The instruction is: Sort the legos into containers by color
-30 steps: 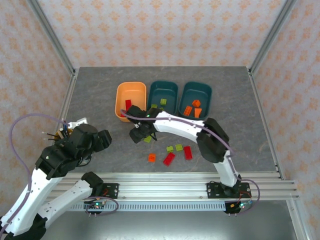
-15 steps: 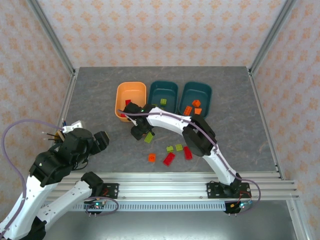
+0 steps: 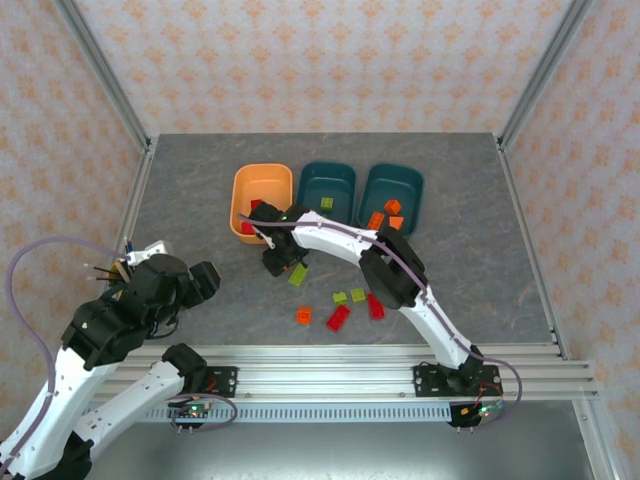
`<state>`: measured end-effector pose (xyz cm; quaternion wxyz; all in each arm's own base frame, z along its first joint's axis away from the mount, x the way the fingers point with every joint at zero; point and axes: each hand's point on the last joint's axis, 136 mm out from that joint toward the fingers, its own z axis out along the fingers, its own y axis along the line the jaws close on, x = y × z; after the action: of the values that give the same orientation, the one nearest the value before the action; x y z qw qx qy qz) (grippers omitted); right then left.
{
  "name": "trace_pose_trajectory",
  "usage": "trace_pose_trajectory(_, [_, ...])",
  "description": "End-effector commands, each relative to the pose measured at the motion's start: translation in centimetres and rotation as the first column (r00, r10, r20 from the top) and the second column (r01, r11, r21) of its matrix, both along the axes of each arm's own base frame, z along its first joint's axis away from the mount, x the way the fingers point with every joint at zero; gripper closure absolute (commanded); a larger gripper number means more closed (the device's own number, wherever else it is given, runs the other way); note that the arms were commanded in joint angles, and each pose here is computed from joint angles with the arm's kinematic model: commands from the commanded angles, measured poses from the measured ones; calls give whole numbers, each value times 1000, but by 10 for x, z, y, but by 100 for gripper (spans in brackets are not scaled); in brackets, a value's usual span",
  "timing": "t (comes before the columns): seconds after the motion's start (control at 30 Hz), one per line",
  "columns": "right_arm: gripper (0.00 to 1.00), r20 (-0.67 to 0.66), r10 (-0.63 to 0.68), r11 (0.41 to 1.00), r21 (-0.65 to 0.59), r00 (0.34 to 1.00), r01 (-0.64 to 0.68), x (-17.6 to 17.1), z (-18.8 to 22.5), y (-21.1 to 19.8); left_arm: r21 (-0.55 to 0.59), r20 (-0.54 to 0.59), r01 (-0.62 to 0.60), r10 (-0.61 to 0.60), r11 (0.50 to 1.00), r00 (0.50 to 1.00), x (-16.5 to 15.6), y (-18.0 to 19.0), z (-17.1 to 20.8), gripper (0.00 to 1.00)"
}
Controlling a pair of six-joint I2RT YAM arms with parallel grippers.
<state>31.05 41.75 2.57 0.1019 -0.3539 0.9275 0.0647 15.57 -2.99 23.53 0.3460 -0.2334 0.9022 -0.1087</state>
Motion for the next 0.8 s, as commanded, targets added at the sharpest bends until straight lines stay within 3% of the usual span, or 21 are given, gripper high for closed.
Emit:
trace_pose_trajectory(0.0, [40,-37,-68,998,7,997,68,0,-6,4,-8,-3,-2,2,1000,1000,5,-4,-3,16])
trace_pose_trajectory(0.07, [43,-39,-96,995,8,995,97,0,-9,4,-8,-4,0,0,1000,1000,5,-4,-3,16])
trace_pose_trajectory(0.23, [67,-38,-112,994,-6,993,112,-2,-11,-2,-6,-8,7,-7,1000,1000,6,-6,-5,16])
trace_pose_trajectory(0.37, [77,1,-118,993,31,993,118,-3,10,-6,-9,-4,16,-16,1000,1000,8,-8,-4,16])
trace_pose_trajectory(0.57, [81,122,-208,972,132,970,192,6,90,-37,-95,26,168,-166,981,986,33,-52,5,16])
trace_pose_trajectory(0.77, [81,181,-451,885,221,874,411,38,151,-132,-102,64,288,-283,952,957,72,-101,24,17])
